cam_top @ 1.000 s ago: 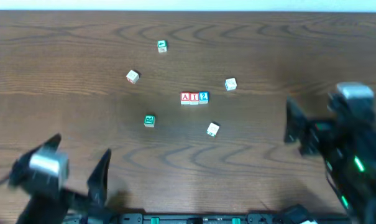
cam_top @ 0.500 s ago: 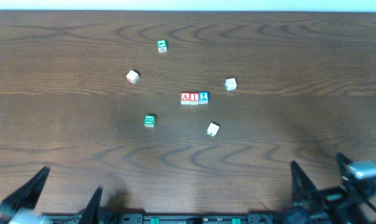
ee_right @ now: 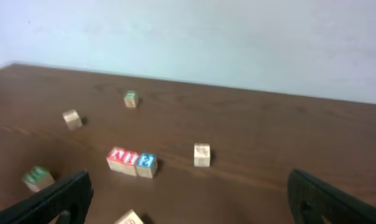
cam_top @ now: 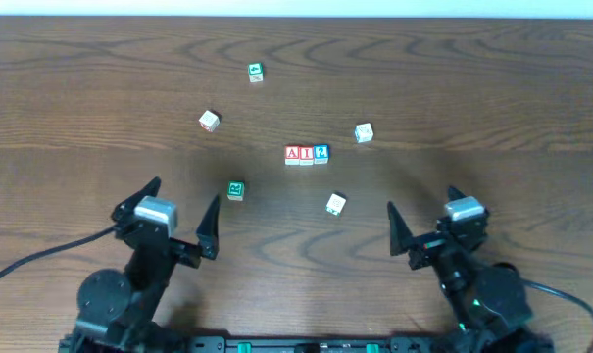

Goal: Spell out Ai2

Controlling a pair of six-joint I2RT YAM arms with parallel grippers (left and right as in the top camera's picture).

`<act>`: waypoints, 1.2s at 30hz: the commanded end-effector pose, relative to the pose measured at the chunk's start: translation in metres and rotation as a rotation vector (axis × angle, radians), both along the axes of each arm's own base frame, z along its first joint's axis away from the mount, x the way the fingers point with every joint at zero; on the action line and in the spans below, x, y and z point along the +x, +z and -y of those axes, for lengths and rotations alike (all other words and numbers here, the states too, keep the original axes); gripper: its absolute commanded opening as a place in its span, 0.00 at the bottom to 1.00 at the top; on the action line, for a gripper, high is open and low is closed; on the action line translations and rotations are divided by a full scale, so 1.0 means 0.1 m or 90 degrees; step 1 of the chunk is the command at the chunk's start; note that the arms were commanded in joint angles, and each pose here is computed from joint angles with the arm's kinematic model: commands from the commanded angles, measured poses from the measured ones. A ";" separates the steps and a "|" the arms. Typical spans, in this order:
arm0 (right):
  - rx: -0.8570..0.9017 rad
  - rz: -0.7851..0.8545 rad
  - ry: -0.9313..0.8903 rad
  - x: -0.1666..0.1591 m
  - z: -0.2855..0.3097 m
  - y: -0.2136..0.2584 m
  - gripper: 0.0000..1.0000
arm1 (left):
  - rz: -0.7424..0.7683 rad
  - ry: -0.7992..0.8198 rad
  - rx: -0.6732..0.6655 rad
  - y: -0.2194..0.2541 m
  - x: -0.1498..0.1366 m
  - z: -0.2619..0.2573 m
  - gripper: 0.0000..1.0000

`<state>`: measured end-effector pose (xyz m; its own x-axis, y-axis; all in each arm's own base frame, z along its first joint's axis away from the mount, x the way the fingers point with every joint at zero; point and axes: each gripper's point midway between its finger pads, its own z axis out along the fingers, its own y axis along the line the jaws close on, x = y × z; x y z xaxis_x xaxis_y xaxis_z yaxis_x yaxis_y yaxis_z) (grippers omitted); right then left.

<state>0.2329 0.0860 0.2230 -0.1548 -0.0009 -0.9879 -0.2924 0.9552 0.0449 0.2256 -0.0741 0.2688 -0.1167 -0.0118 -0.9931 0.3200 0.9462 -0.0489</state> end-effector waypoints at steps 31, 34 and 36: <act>-0.033 -0.164 -0.011 -0.04 0.01 -1.31 0.99 | -0.307 0.253 -0.131 -2.22 0.14 -0.44 0.95; -0.033 -0.164 -0.011 -0.04 0.01 -1.31 0.99 | -0.346 0.363 -0.185 -2.37 0.02 -0.66 0.95; -0.033 -0.164 -0.011 -0.04 0.01 -1.31 0.99 | -0.350 0.362 -0.183 -2.38 0.02 -0.66 0.95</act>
